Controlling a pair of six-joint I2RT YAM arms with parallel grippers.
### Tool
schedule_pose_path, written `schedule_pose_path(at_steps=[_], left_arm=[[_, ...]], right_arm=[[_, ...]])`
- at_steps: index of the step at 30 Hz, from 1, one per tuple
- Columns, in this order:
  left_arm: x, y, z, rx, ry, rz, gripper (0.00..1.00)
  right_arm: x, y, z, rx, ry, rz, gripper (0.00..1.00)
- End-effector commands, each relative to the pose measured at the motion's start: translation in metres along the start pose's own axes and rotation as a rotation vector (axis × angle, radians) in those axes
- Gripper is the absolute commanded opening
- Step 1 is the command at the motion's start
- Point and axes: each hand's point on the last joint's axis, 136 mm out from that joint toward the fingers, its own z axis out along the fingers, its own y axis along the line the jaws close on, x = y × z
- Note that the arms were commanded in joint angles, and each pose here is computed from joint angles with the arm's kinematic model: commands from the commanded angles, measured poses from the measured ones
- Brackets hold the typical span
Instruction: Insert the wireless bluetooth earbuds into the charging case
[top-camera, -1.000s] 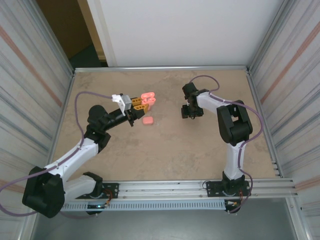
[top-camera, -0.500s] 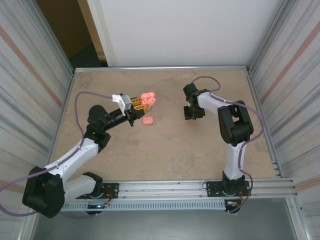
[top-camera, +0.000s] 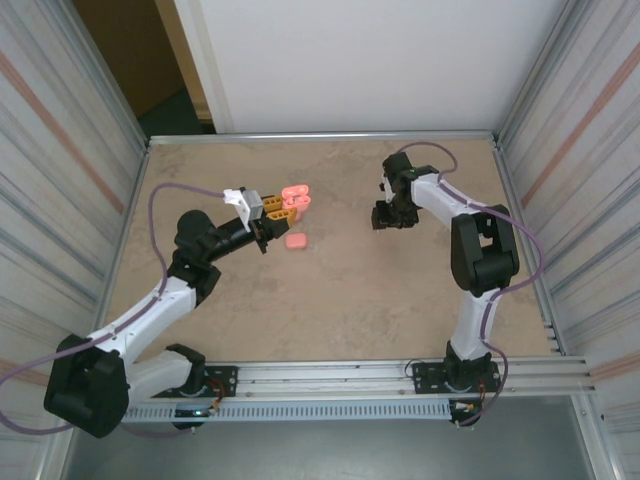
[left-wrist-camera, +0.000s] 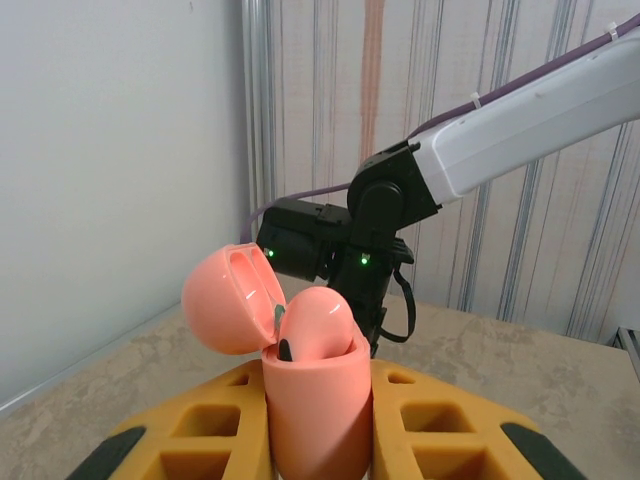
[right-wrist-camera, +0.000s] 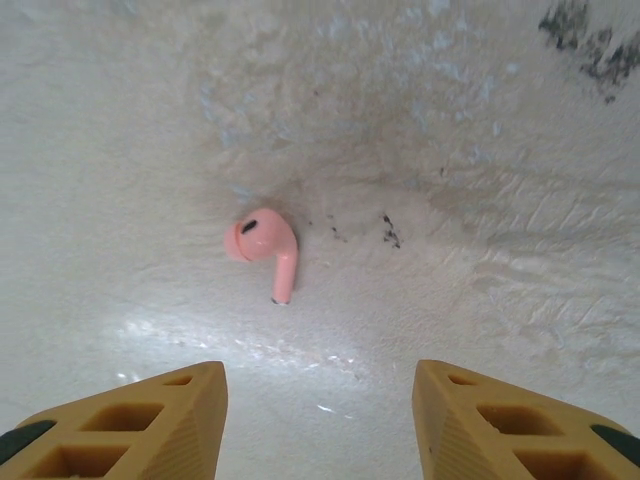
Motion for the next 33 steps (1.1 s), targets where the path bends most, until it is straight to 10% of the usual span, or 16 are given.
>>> schedule_pose_path(at_steps=[1,33], left_arm=[[-0.026,-0.004,-0.001,0.004,-0.057,0.061,0.00],[-0.026,-0.003,-0.001,0.000,-0.050,0.068,0.00]], right_arm=[[-0.001,0.007,-0.003,-0.031,0.029,-0.025,0.50],[-0.020,0.024,0.031,-0.048,0.074,-0.066,0.39]])
